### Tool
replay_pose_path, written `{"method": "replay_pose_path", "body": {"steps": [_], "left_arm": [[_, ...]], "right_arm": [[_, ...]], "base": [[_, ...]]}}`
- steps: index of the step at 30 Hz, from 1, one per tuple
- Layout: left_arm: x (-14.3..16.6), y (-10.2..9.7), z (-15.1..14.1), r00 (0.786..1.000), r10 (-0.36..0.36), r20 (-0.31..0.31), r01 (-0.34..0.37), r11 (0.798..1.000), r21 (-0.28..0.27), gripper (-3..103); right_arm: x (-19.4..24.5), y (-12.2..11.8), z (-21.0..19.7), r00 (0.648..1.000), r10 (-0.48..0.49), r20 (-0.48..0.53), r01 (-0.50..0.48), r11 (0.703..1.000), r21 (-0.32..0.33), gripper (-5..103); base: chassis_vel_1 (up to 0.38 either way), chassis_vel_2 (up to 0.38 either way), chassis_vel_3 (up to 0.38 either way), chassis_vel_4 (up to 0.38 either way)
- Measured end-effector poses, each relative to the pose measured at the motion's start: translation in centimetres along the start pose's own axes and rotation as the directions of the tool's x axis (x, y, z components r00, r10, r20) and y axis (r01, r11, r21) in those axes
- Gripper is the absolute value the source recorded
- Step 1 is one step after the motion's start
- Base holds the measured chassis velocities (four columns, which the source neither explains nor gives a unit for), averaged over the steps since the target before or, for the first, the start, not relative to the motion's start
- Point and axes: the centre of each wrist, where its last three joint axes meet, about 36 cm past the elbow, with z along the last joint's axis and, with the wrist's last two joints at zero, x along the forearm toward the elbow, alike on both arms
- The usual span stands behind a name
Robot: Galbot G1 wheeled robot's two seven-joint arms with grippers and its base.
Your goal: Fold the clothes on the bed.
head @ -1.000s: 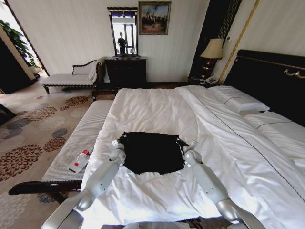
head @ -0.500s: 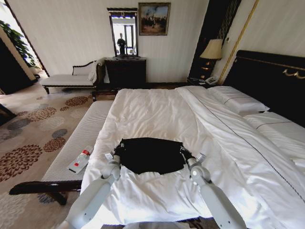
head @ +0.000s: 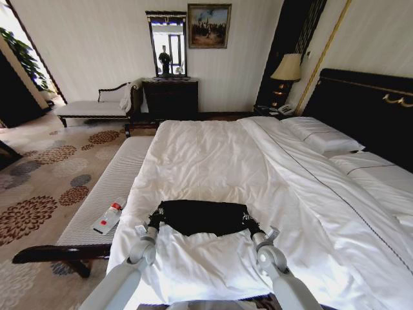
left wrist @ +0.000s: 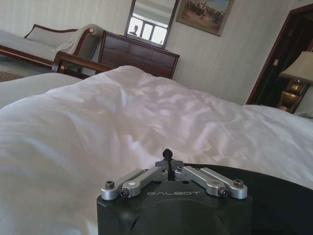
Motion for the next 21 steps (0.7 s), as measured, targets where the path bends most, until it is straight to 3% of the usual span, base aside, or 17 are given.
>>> {"method": "replay_pose_path", "body": {"steps": [10, 21], "left_arm": [[0.4, 1.4, -1.2, 1.0, 0.003, 0.01, -0.002, 1.0, -0.031, 1], [1.5, 1.6, -0.7, 1.0, 0.009, -0.006, -0.009, 0.999, -0.049, 1]], "right_arm": [[1.0, -0.4, -0.9, 1.0, -0.001, 0.022, 0.001, 1.0, -0.007, 1], [2.2, -0.2, 0.1, 1.0, -0.005, 0.006, 0.005, 1.0, 0.011, 1]], "base": [[0.0, 0.0, 0.0, 0.0], [0.0, 0.0, 0.0, 0.0]]}}
